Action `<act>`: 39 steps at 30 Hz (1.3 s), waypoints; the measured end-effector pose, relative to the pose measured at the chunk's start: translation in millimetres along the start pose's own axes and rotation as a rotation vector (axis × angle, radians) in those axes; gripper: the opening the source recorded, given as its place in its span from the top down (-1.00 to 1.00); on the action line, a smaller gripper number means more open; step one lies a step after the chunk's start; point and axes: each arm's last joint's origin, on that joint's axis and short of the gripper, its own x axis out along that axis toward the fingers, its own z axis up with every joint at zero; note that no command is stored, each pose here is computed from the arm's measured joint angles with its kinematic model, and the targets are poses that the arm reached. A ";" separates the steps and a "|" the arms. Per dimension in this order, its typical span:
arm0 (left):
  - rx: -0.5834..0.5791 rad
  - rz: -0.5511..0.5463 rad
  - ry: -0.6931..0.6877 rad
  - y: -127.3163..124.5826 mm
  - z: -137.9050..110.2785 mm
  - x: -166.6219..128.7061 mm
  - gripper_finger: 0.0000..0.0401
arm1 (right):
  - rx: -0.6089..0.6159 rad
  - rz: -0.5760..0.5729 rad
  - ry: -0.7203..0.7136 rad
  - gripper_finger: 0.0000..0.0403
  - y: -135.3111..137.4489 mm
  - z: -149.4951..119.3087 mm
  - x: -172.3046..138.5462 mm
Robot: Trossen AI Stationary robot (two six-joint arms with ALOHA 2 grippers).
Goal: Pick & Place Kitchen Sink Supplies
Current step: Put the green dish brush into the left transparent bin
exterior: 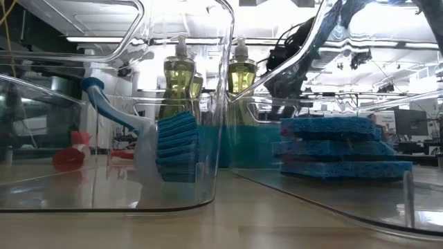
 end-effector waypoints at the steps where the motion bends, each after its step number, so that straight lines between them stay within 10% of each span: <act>1: -0.001 0.002 0.000 0.5 -0.2 -0.2 -0.21 | 0.003 0.013 -0.020 -0.07 0.5 1.9 0.3; 13: -0.076 0.034 0.011 1.8 -0.4 1.0 -0.21 | 0.090 -0.011 0.056 -0.66 -8.9 0.4 29.9; 39: -0.163 0.072 0.027 2.8 -1.0 0.9 -0.21 | 0.030 -0.120 0.172 -0.58 5.6 -11.1 99.5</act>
